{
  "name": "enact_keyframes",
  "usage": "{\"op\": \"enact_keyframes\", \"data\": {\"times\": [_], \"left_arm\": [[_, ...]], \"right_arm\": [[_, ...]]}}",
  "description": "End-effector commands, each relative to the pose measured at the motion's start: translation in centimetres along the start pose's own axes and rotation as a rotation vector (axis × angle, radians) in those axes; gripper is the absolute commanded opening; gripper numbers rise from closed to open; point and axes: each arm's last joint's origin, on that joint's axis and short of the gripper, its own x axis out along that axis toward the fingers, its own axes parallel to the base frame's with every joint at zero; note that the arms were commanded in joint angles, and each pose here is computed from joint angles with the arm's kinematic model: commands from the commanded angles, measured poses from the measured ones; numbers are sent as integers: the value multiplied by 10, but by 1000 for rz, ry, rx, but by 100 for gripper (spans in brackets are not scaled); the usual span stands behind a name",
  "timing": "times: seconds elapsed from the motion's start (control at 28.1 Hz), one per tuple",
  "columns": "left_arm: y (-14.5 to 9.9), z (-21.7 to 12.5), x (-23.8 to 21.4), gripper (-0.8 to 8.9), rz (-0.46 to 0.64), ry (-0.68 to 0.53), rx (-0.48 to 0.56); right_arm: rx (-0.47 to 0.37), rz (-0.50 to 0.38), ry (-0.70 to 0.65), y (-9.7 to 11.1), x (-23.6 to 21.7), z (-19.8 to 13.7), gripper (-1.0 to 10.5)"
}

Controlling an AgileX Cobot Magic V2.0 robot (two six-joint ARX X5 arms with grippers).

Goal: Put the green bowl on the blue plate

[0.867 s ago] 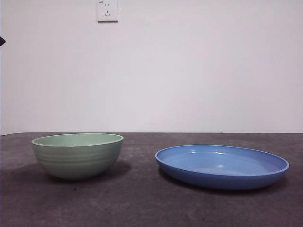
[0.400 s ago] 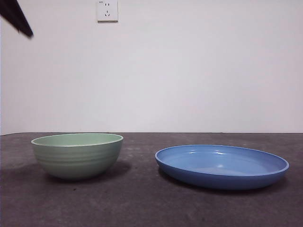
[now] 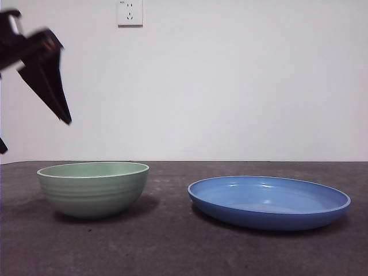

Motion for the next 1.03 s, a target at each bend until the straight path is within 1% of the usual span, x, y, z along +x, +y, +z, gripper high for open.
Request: {"op": "enact_keyframes", "data": {"times": [0.04,0.18,0.25,0.36,0.46,0.57,0.64,0.68,0.78,0.96,1.0,1.03], "left_arm": [[0,12,13,620,15,28,-1],[2,23,36,616,33,95,-12],[2,28,44,613,39,116,-15],[3,36,55,582,46,144,-8],[4,41,65,578,65,167,-8],[6,45,74,489,95,210,1],[7,45,79,489,100,234,4],[8,44,81,473,101,239,3],[8,44,82,240,103,245,2],[9,40,81,79,108,281,19],[9,40,81,51,108,281,19],[9,40,81,46,108,280,19]], "right_arm": [[-13,10,-8,2,-1,3,621],[-14,10,-8,2,-1,3,621],[-13,10,-8,2,-1,3,621],[-14,10,-8,2,-1,3,621],[-13,10,-7,2,-1,3,621],[-10,8,-2,2,-1,3,621],[-10,8,-2,2,-1,3,621],[-10,8,-2,2,-1,3,621],[-10,8,-2,2,-1,3,621],[-10,8,-2,2,-1,3,621],[-10,8,-2,2,-1,3,621],[-10,8,-2,2,-1,3,621]]}}
